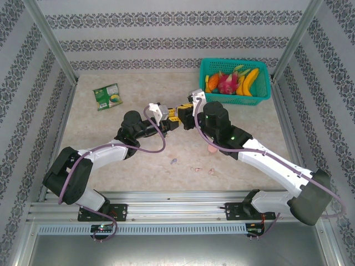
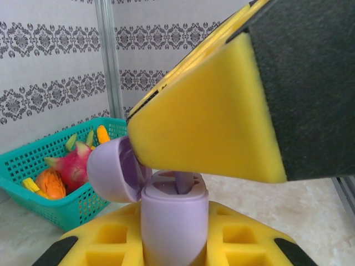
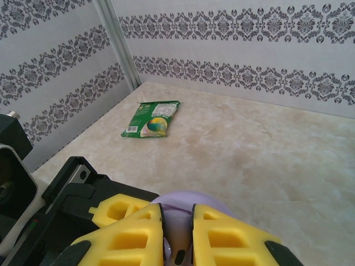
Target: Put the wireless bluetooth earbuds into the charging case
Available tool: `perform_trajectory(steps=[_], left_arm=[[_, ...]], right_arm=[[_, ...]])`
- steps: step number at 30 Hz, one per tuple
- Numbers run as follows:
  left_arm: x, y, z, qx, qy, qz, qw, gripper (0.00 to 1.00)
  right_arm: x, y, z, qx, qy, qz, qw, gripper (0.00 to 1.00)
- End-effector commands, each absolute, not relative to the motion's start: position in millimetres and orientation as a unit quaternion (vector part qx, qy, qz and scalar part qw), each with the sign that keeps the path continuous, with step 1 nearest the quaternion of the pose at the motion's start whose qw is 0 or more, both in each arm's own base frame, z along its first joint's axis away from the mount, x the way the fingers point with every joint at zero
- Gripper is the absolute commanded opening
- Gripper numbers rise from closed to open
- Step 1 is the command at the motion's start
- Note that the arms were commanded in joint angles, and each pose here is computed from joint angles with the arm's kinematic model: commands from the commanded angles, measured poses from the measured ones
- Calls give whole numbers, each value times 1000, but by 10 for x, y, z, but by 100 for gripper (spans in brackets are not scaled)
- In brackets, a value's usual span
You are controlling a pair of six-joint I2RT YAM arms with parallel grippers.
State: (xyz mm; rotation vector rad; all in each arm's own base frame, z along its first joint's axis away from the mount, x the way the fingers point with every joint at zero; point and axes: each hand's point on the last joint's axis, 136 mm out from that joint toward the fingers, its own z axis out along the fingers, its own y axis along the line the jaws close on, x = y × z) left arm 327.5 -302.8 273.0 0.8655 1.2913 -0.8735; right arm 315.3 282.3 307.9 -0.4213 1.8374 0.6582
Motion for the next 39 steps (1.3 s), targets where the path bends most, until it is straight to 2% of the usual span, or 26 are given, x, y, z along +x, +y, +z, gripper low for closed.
perform_trajectory(steps=[1, 14, 27, 39], left_arm=[[3106, -3085, 3162, 398, 502, -393, 659, 0], [3146, -3042, 2971, 375, 516, -395, 662, 0], [3128, -2984, 2751, 358, 529, -397, 659, 0], [3194, -2996, 2542, 343, 541, -405, 652, 0]], right_arm=[[3069, 3013, 3077, -210, 769, 294, 527, 16], [3089, 2988, 2882, -194, 790, 293, 503, 16], [3113, 3025, 2628, -171, 812, 302, 469, 24], [3183, 2972, 2442, -136, 832, 301, 446, 25]])
